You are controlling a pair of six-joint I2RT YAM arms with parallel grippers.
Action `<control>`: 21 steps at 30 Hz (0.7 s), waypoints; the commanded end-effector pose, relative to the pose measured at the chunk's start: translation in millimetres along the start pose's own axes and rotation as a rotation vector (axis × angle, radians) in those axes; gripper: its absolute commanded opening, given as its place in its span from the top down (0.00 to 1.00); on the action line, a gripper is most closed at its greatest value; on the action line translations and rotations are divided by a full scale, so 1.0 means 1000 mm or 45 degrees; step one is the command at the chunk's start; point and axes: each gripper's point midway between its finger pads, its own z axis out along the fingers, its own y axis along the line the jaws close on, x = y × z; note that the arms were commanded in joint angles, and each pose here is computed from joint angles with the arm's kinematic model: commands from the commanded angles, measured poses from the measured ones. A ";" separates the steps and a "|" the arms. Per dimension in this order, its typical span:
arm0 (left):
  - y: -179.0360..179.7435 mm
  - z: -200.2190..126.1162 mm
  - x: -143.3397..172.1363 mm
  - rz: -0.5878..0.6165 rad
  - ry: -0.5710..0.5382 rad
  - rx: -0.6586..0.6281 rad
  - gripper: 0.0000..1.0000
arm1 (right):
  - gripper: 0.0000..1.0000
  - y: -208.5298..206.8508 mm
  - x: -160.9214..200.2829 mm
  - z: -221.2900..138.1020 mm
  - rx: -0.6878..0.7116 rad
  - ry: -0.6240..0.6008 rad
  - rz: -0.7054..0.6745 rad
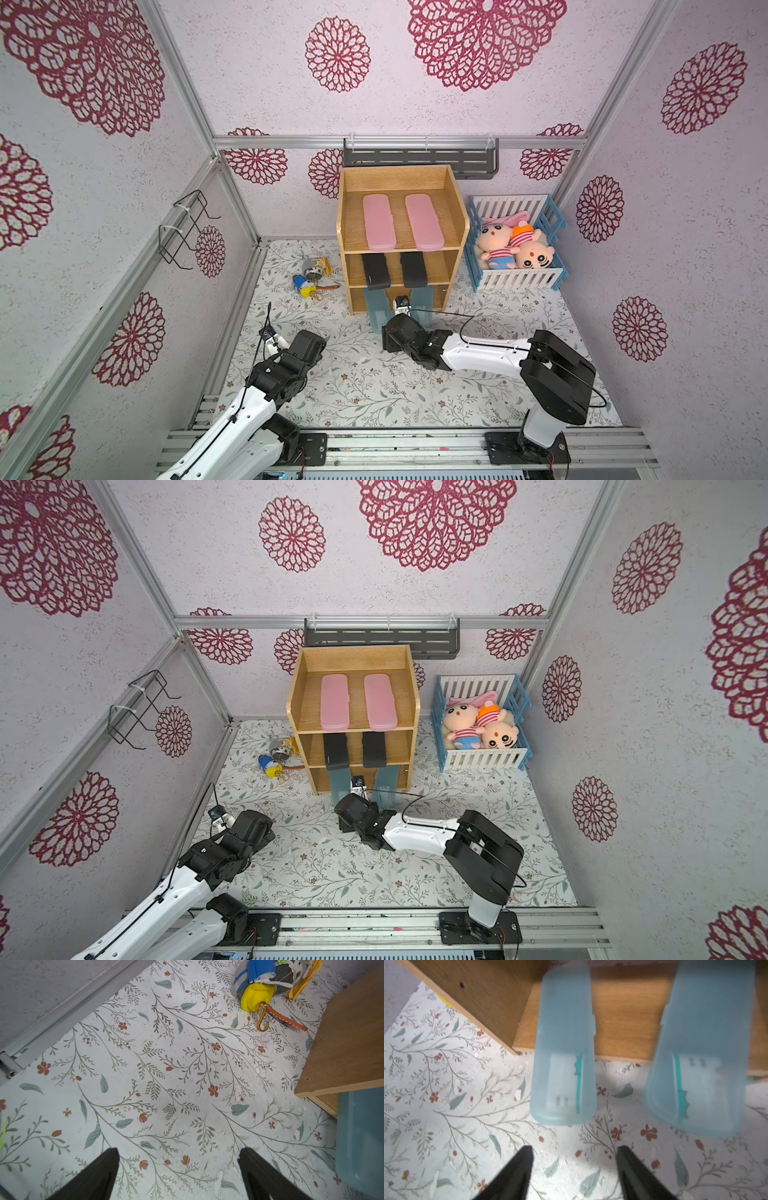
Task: Place the pencil cases on the shelf according to color
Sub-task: Place the pencil case on the shelf.
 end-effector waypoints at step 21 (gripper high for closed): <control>0.006 -0.013 -0.023 -0.001 -0.113 0.003 0.03 | 0.63 0.049 -0.023 0.070 -0.114 -0.067 -0.030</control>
